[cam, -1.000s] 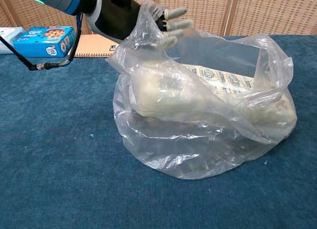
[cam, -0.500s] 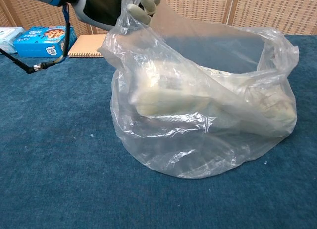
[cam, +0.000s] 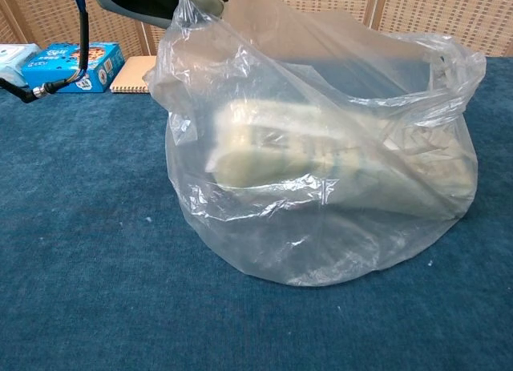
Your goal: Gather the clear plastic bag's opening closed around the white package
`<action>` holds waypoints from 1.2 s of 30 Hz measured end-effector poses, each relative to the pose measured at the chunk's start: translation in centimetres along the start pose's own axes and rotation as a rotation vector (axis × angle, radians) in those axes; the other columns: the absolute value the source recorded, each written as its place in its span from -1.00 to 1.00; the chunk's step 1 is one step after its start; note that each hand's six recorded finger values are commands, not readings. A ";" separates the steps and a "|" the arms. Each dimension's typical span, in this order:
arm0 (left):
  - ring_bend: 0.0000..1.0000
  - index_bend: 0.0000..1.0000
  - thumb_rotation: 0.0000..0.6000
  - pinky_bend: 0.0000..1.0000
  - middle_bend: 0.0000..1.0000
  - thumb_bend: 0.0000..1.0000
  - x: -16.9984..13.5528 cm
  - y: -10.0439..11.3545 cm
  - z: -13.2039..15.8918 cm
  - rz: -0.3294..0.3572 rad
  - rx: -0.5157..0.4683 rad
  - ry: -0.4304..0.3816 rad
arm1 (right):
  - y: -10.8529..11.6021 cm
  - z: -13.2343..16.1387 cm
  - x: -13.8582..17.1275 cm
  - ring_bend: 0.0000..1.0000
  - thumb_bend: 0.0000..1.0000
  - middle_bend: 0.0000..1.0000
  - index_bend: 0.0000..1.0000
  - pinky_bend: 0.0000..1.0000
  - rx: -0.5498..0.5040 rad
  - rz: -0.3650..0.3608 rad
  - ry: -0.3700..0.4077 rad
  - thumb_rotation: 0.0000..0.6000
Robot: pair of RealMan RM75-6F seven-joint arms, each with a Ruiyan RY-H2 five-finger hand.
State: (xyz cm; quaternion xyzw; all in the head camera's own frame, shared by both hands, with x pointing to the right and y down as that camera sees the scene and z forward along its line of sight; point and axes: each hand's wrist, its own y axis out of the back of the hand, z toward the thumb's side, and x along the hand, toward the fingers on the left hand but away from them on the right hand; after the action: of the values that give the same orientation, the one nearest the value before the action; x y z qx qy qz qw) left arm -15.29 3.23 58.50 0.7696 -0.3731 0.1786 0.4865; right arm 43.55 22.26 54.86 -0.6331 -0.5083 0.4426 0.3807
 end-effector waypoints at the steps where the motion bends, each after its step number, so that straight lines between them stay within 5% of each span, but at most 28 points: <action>1: 0.42 0.03 -1.00 0.60 0.25 -0.31 -0.1 -0.2 0.2 -0.005 0.010 -0.005 | -0.3 0.6 -0.5 -0.35 -0.65 -0.41 -0.58 -0.31 -0.009 -0.002 0.022 0.99; 22: 0.42 0.03 -1.00 0.59 0.25 -0.31 0.2 -2.9 2.1 -0.060 0.053 -0.048 | -5.0 8.0 -5.7 -0.36 -0.73 -0.42 -0.54 -0.32 -0.189 -0.041 0.185 1.00; 36: 0.41 0.03 -1.00 0.46 0.25 -0.30 1.8 -4.0 0.3 -0.102 0.229 0.052 | -6.8 12.3 -6.9 -0.36 -0.74 -0.42 -0.52 -0.33 -0.292 -0.058 0.222 1.00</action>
State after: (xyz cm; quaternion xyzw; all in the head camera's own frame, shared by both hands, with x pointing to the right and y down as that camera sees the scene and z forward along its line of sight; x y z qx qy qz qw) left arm -11.13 3.29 57.02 0.8332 -0.2978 0.2149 0.4134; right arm 29.20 17.22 58.45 -0.7117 -0.5402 0.2800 0.3512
